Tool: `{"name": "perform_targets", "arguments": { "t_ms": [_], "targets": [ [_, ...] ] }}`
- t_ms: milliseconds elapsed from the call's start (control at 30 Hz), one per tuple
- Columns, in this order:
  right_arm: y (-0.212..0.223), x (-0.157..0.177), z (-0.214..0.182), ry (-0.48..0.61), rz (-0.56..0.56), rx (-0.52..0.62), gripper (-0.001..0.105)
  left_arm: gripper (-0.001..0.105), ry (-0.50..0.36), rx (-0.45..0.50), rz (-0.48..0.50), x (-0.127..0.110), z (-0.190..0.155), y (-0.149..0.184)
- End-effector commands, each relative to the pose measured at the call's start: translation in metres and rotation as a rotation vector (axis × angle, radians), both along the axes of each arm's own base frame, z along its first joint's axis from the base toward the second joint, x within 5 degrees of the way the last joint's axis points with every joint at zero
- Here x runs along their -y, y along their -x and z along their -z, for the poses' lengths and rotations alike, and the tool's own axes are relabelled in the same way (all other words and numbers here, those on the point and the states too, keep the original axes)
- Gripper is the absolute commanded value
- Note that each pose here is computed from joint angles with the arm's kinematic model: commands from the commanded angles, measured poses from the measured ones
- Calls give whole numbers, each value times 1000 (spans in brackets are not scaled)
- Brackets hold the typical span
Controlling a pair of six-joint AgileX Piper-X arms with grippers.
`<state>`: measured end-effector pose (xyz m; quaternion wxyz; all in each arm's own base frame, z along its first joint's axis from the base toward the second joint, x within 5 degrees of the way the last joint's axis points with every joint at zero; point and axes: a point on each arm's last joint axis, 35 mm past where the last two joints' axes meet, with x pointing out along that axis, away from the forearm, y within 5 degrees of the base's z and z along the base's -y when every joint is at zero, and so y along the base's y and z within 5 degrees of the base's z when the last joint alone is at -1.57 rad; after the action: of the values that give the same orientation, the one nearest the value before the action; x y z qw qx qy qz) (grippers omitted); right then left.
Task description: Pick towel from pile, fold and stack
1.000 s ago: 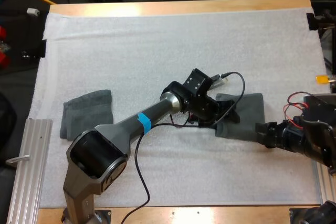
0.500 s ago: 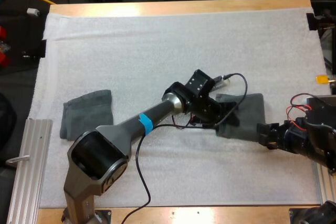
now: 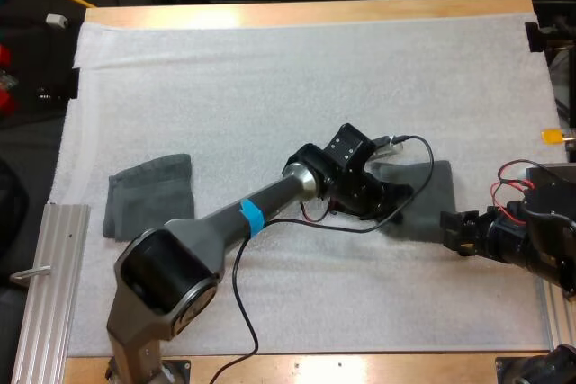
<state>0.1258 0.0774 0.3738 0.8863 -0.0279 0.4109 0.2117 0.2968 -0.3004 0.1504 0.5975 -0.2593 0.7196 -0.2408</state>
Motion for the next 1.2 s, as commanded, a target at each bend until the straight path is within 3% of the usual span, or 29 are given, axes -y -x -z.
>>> {"name": "perform_targets", "arguments": {
  "t_ms": [0,267,433,800,1067,1167],
  "targets": [
    [2,1,-3,1,-8,12,65,0,-4,75,14,-1,-19,1],
    [2,1,-3,-1,-6,10,65,0,-151,285,125,-30,-60,10],
    [2,1,-3,-2,-3,9,65,0,-246,392,149,-63,-88,6],
    [4,2,-1,11,-3,-13,65,0,-592,372,151,-176,-112,-10],
    [4,2,-1,11,-3,-14,65,0,-791,362,121,-237,-126,-12],
    [4,2,-1,11,-3,-14,65,0,-826,356,93,-253,-130,-12]
  ]
}}
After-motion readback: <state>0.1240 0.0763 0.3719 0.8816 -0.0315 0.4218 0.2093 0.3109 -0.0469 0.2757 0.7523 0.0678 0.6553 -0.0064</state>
